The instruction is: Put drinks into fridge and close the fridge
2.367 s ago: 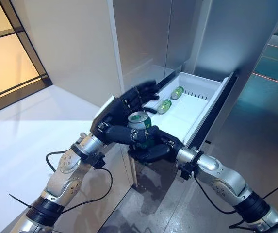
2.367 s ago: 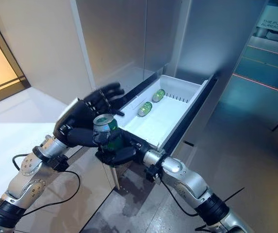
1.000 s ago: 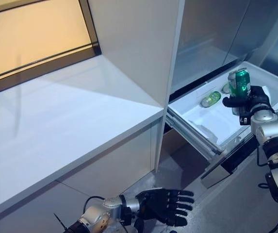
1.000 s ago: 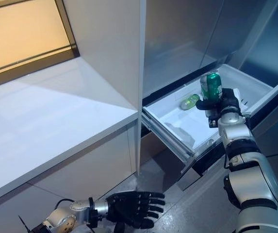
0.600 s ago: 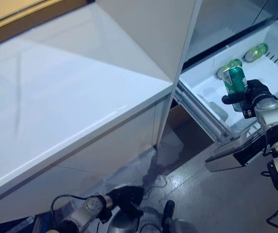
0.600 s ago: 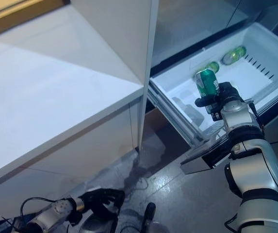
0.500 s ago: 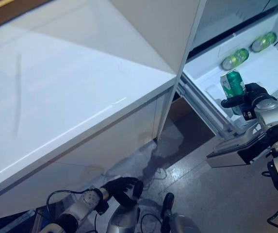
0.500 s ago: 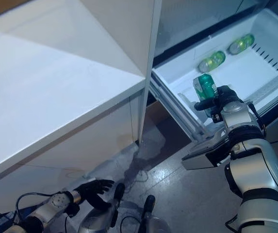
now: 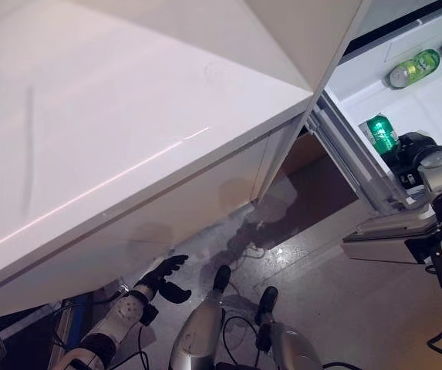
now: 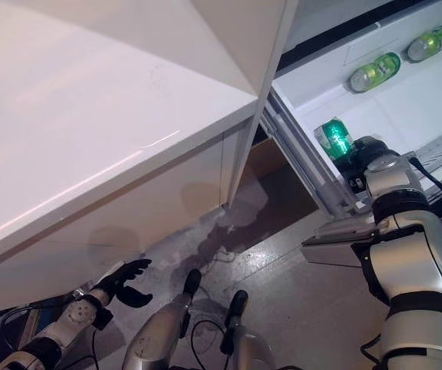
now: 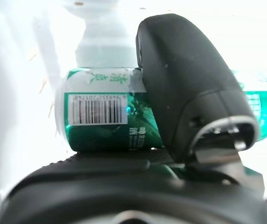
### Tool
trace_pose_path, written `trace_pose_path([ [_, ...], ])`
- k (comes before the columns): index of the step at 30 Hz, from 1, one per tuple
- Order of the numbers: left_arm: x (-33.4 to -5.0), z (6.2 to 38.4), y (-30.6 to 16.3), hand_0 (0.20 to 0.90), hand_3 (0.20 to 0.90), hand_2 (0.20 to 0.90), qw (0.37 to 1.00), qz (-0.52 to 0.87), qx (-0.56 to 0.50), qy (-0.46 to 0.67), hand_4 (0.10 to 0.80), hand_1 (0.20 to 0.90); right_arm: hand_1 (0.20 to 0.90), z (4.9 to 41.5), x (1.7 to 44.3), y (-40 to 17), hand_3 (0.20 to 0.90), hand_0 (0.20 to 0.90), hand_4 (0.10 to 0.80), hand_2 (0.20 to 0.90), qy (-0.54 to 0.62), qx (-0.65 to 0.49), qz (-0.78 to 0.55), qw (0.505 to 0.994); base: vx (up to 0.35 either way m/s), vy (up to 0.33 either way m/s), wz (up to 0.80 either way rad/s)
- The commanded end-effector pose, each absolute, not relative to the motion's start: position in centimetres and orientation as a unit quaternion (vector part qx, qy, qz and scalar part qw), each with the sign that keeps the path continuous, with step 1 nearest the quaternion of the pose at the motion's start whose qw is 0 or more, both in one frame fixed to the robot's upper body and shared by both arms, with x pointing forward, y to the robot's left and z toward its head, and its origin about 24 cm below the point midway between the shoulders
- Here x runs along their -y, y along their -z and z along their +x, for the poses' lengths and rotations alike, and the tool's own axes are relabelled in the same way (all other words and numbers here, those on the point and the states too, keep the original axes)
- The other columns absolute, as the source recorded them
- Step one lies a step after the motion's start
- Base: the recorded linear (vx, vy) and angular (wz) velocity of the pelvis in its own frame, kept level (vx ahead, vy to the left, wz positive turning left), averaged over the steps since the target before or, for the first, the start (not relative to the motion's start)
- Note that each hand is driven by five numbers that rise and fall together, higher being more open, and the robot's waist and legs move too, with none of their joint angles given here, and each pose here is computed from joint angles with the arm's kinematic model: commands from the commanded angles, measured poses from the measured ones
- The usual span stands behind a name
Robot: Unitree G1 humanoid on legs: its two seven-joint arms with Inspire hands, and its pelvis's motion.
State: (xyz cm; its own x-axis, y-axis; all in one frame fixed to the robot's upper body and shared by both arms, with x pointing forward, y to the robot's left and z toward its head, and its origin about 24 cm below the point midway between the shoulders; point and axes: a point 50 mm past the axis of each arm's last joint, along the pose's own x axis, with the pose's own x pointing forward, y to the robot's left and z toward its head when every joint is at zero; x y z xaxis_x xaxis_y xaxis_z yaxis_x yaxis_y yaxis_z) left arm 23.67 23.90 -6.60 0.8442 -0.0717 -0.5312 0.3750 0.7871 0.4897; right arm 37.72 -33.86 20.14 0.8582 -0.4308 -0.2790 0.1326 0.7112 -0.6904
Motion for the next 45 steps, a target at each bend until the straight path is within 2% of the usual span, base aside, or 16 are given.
trace_pose_path([
  [1, -23.3, 22.4, 6.9, 0.900, 0.900, 0.900, 0.917, 0.294, -0.230, 0.138, 0.800, 0.900, 0.328, 36.8, 35.7, -25.3, 0.233, 0.328, 0.133, 0.328, 0.191, -0.153, -0.405, 0.881, 0.000, 0.000, 0.00],
  [2, -23.2, 22.2, 7.1, 0.900, 0.900, 0.900, 0.916, 0.290, -0.236, 0.144, 0.800, 0.900, 0.429, 36.8, 35.7, -25.2, 0.351, 0.429, 0.251, 0.429, 0.189, -0.157, -0.407, 0.880, 0.000, 0.000, 0.00],
  [3, -23.2, 22.1, 7.1, 0.900, 0.900, 0.900, 0.916, 0.286, -0.239, 0.147, 0.800, 0.900, 0.498, 36.8, 35.7, -25.2, 0.431, 0.498, 0.331, 0.498, 0.188, -0.160, -0.407, 0.879, 0.000, 0.000, 0.00],
  [4, -23.1, 21.8, 7.4, 0.900, 0.900, 0.900, 0.915, 0.267, -0.258, 0.159, 0.800, 0.900, 0.900, 36.9, 35.6, -25.1, 0.900, 0.900, 0.800, 0.900, 0.187, -0.164, -0.408, 0.878, -0.009, 0.033, 0.00],
  [10, -22.7, 21.6, 7.6, 0.900, 0.900, 0.900, 0.916, 0.256, -0.259, 0.170, 0.800, 0.900, 0.900, 37.1, 35.4, -25.1, 0.900, 0.900, 0.800, 0.900, 0.189, -0.156, -0.404, 0.882, -0.009, 0.017, 0.00],
  [19, -22.8, 21.5, 7.7, 0.900, 0.900, 0.900, 0.906, 0.277, -0.266, 0.179, 0.800, 0.900, 0.900, 37.6, 34.2, -25.8, 0.900, 0.900, 0.800, 0.900, 0.169, -0.091, -0.357, 0.914, 0.000, 0.000, 0.00],
  [25, -23.5, 20.8, 8.1, 0.900, 0.900, 0.900, 0.901, 0.278, -0.284, 0.174, 0.800, 0.900, 0.900, 37.4, 32.6, -27.3, 0.900, 0.900, 0.800, 0.900, 0.128, 0.001, -0.325, 0.937, 0.008, 0.016, -0.09],
  [29, -24.0, 19.5, 9.1, 0.900, 0.900, 0.900, 0.895, 0.273, -0.313, 0.160, 0.800, 0.900, 0.900, 36.2, 32.2, -28.6, 0.900, 0.900, 0.800, 0.900, 0.125, 0.097, -0.251, 0.955, 0.055, 0.037, -0.10],
  [37, -23.8, 16.2, 11.5, 0.900, 0.900, 0.900, 0.880, 0.248, -0.376, 0.152, 0.800, 0.900, 0.900, 32.6, 34.8, -27.2, 0.900, 0.900, 0.800, 0.900, 0.270, 0.222, -0.133, 0.928, 0.094, 0.011, -0.22],
  [45, -23.0, 14.1, 13.1, 0.900, 0.900, 0.900, 0.864, 0.233, -0.418, 0.159, 0.800, 0.900, 0.900, 29.8, 33.6, -19.9, 0.900, 0.900, 0.800, 0.900, 0.343, 0.267, 0.010, 0.900, 0.102, 0.003, -0.27],
])
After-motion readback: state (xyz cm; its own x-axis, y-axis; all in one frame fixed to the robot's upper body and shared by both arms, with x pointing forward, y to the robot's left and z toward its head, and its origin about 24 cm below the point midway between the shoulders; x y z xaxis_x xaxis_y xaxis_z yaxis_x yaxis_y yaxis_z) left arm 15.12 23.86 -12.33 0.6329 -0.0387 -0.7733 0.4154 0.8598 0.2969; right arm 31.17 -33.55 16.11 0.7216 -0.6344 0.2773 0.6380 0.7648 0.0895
